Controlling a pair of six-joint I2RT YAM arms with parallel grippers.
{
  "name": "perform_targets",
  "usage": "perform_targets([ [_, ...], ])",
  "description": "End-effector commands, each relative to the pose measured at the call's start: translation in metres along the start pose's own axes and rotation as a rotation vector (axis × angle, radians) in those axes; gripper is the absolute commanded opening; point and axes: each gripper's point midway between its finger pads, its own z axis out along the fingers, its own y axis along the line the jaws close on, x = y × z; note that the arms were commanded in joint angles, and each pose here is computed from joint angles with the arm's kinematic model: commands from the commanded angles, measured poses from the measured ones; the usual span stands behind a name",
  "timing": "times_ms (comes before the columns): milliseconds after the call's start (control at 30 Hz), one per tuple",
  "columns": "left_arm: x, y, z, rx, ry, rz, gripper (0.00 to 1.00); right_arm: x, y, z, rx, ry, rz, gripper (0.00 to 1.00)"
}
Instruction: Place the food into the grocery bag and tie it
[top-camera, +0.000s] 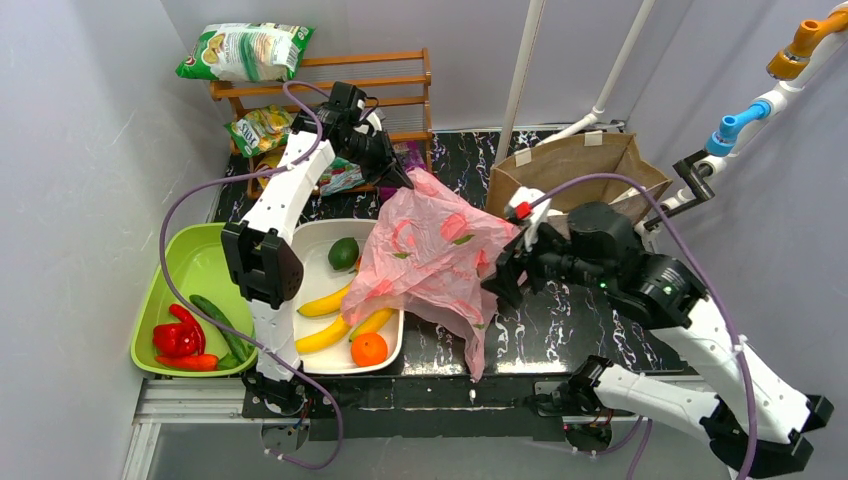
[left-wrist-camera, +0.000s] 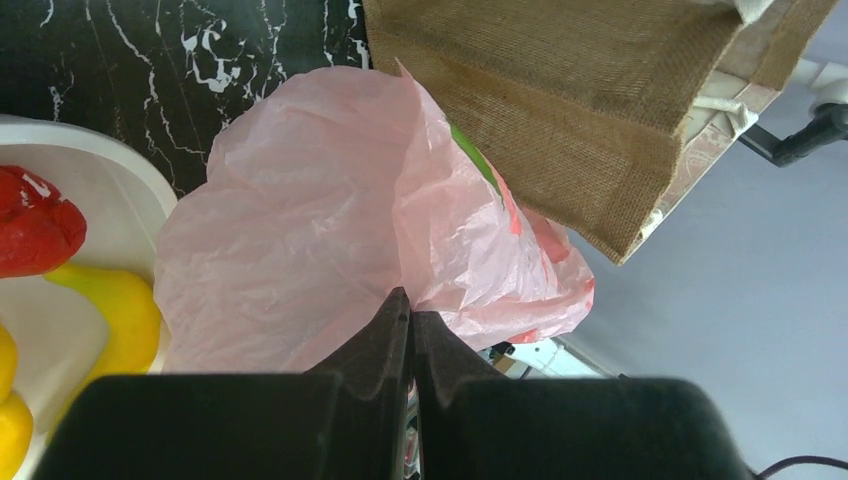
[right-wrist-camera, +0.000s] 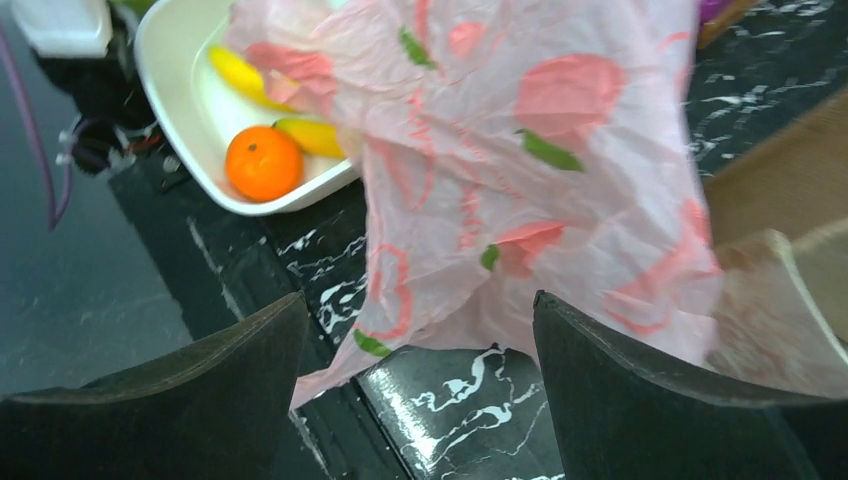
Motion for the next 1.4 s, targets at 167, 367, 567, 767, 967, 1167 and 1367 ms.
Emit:
perform_targets([
  [167, -0.013, 0.013, -0.013, 0.017, 0.004, -0.062, 0.00, -0.013, 0.024, 0.049, -0.072, -0.002, -0.161, 0.87],
  [367, -0.026, 0.038, -0.005, 0.003, 0.020, -0.113, 0.00, -0.012, 0.027, 0.082, -0.011, 0.052, -0.233, 0.79],
  [567, -0.035, 0.052, 0.004, -0.005, 0.032, -0.158, 0.00, -0.001, 0.031, 0.113, 0.076, 0.102, -0.357, 0.80],
  [767, -0.040, 0.056, 0.007, 0.001, 0.036, -0.180, 0.00, 0.013, 0.044, 0.136, 0.047, 0.140, -0.407, 0.82],
  [967, -0.044, 0.057, 0.005, 0.014, 0.031, -0.190, 0.00, 0.034, 0.054, 0.160, 0.030, 0.223, -0.457, 0.82],
  [1167, -0.046, 0.063, 0.005, 0.013, 0.035, -0.211, 0.00, 0.056, 0.049, 0.172, 0.050, 0.320, -0.465, 0.82],
  [1367, -0.048, 0.063, 0.004, 0.018, 0.030, -0.213, 0.00, 0.071, 0.032, 0.180, 0.134, 0.397, -0.510, 0.81],
])
